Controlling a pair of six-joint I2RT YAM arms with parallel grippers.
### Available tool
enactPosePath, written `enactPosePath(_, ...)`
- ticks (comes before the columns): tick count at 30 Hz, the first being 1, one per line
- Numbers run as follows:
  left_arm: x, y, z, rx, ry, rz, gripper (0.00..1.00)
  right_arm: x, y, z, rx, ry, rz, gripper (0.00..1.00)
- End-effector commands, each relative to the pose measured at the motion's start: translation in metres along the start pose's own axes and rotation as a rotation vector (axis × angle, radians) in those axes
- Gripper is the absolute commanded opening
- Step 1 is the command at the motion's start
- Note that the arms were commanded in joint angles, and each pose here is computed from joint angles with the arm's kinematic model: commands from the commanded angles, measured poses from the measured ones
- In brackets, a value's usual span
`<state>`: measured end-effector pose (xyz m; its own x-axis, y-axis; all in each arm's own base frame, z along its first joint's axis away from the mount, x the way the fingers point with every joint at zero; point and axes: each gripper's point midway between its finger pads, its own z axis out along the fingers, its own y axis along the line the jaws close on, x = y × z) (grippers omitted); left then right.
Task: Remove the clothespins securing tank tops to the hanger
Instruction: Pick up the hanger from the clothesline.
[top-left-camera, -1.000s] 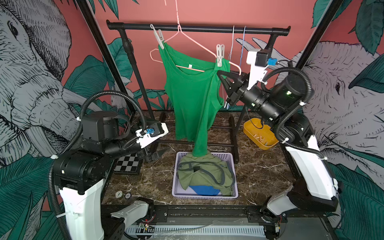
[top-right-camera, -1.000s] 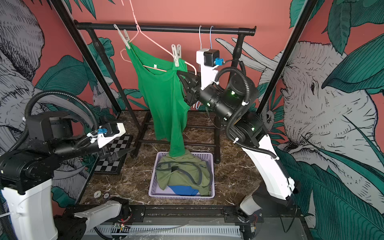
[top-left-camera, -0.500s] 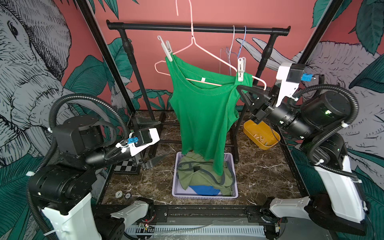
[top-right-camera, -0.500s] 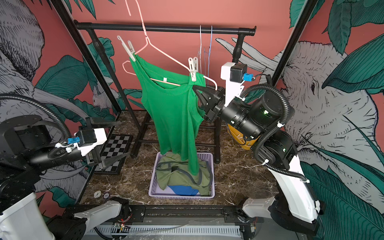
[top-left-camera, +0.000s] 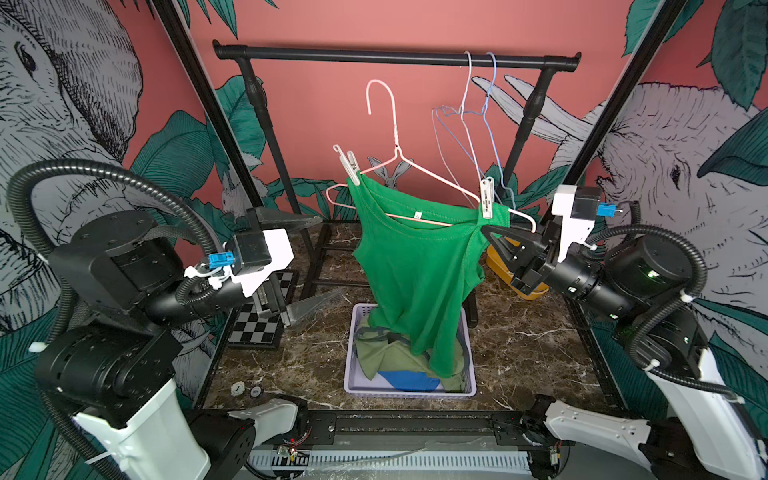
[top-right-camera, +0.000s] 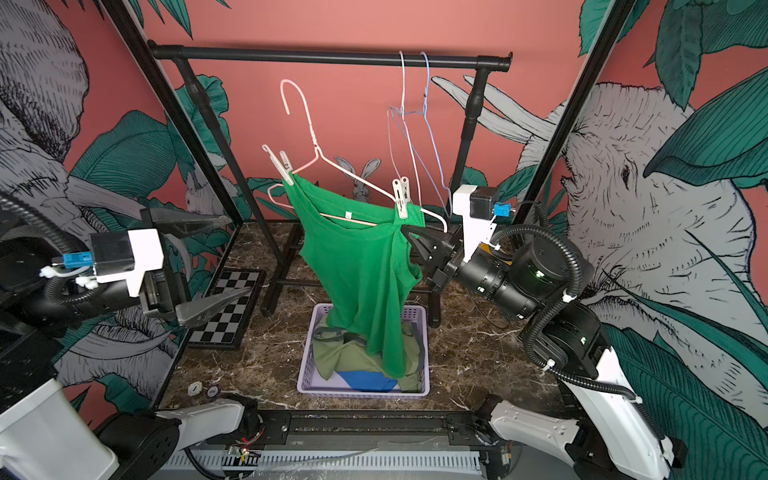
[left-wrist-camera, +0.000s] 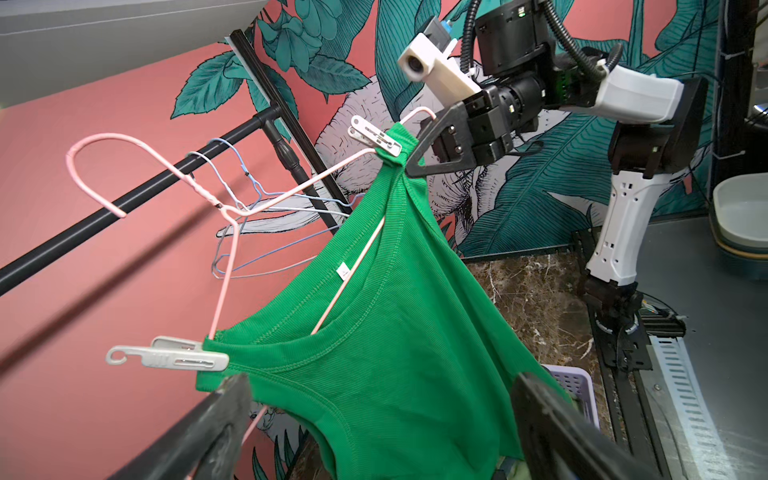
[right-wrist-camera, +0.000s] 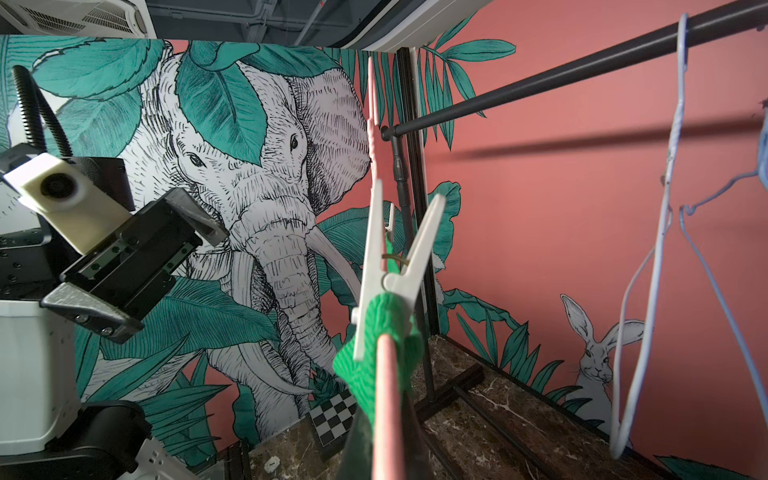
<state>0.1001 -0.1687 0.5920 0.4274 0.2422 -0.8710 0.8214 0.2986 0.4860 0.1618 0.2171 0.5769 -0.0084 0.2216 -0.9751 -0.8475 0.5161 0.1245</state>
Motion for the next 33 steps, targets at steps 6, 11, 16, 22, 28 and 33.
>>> enactPosePath(6,0.005,0.022,0.015,-0.017,-0.006,-0.015,0.99,0.005,0.014,-0.014,-0.082,-0.051,0.007,0.00)
enactPosePath(11,0.002,0.038,0.028,-0.003,-0.044,-0.052,0.99,0.024,0.020,-0.016,-0.126,-0.026,0.017,0.00)
enactPosePath(16,0.030,0.049,0.051,0.046,-0.018,-0.154,0.99,0.032,0.022,-0.018,-0.154,-0.051,0.036,0.00)
enactPosePath(22,0.052,0.057,0.066,0.053,0.007,-0.245,0.98,0.048,0.023,-0.014,-0.176,-0.052,0.060,0.00)
enactPosePath(28,0.064,0.054,0.074,0.094,-0.002,-0.300,0.94,0.056,0.025,-0.013,-0.199,-0.049,0.067,0.00)
enactPosePath(33,0.059,0.046,0.077,0.173,-0.044,-0.338,0.91,0.063,0.024,-0.008,-0.206,-0.034,0.070,0.00)
